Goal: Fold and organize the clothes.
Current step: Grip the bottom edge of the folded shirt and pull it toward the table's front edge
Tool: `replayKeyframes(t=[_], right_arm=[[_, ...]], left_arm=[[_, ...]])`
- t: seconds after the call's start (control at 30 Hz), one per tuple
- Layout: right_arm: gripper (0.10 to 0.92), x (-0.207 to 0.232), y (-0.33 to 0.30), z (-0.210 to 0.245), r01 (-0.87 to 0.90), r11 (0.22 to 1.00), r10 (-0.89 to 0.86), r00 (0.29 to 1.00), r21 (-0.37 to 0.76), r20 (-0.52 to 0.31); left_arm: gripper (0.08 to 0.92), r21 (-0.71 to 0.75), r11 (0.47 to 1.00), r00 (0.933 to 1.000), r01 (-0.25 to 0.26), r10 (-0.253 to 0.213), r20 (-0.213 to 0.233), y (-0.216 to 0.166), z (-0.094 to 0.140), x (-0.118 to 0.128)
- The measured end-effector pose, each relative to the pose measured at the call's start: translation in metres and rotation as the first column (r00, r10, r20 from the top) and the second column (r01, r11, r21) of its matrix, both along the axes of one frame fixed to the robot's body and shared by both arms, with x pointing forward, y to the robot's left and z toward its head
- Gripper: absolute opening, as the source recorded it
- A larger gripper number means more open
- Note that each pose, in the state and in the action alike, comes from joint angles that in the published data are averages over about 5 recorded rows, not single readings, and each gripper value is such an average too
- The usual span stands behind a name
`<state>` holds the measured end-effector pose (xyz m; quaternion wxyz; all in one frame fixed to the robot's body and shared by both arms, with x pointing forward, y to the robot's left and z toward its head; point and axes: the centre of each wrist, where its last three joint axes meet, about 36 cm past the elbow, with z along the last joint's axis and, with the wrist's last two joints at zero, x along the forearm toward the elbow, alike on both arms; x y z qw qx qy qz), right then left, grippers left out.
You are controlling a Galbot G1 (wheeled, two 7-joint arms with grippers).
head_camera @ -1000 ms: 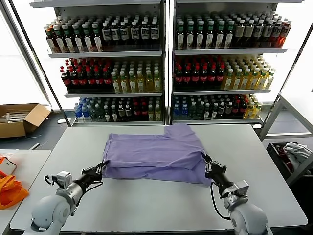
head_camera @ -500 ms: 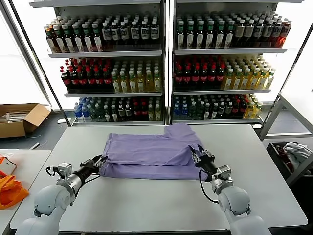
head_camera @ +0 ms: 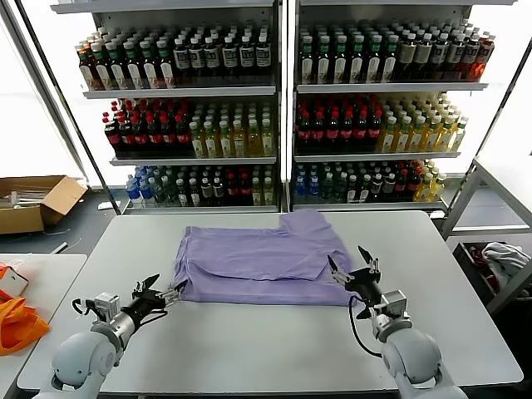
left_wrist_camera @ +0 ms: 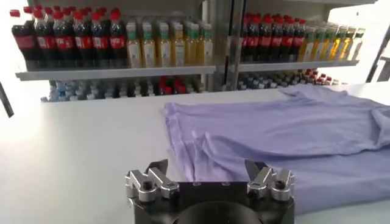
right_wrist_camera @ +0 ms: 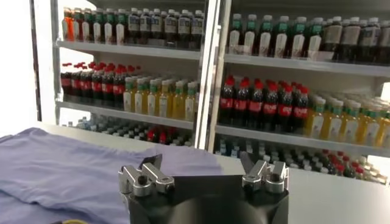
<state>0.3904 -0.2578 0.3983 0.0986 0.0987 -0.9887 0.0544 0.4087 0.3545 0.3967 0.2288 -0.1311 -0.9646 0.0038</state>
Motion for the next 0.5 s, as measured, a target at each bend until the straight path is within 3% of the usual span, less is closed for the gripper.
replayKeyframes(t=[0.33,0.5], right_arm=[[0.823,-0.025,0.007,-0.010,0.082,0.996,-0.078,0.987,0.021,-0.144],[0.723,-0.025,0.012,-0.021,0.093,0.995,-0.085,0.974,0.031,-0.208]], left_arm=[[0.823,-0.005,1.000,0.9996,-0.008,0.008,-0.028,-0.004,-0.014,-0.001],[0.822,-0.009,1.000,0.9990,-0.019,0.019,-0.040,-0.003,-0.020,0.001]])
